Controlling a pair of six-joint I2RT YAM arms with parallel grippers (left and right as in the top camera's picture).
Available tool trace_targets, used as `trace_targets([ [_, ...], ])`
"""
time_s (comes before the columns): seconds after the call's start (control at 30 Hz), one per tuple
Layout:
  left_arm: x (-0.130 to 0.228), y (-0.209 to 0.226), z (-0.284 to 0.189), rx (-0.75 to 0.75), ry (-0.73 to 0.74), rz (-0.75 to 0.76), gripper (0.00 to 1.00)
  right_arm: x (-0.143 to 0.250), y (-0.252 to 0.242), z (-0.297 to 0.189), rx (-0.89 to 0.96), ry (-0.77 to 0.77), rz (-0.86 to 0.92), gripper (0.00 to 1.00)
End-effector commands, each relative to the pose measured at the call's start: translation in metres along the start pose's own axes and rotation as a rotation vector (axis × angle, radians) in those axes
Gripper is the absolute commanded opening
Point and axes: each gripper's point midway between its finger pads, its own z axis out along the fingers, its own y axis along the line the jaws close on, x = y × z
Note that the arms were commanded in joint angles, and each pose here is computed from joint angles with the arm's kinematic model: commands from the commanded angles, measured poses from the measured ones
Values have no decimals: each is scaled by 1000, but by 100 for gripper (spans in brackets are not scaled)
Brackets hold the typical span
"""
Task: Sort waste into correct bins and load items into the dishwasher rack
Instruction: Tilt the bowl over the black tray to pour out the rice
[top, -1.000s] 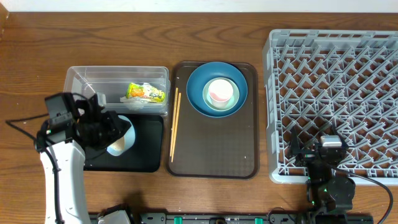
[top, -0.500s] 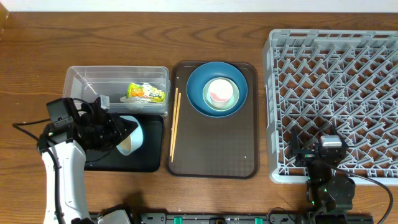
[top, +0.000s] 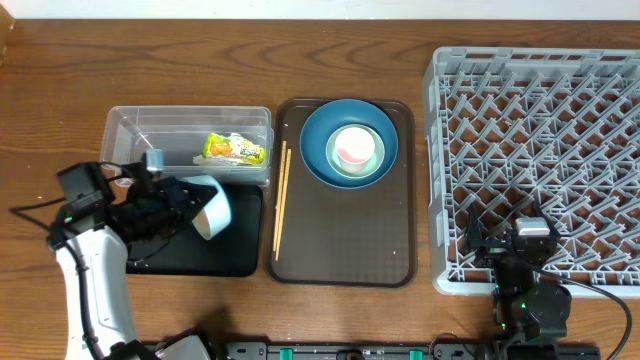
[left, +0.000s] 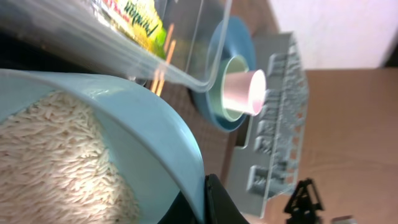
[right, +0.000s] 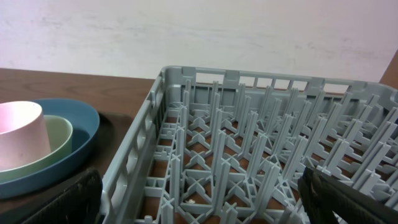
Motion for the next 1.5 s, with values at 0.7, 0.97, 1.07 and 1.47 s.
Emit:
trace_targets([
  [0.7,-3,-11,-15,200,-51,25,6,1,-1,0,4,5,-12,99],
  [0.97,-12,-27,-17,334,-57,70,6,1,-1,0,4,5,-12,99],
  [1.07,-13,-22,-14,335,-46,43,6,1,-1,0,4,5,-12,99],
  [1.47,-17,-37,-19,469,-42,68,6,2,-1,0,4,5,-13,99],
])
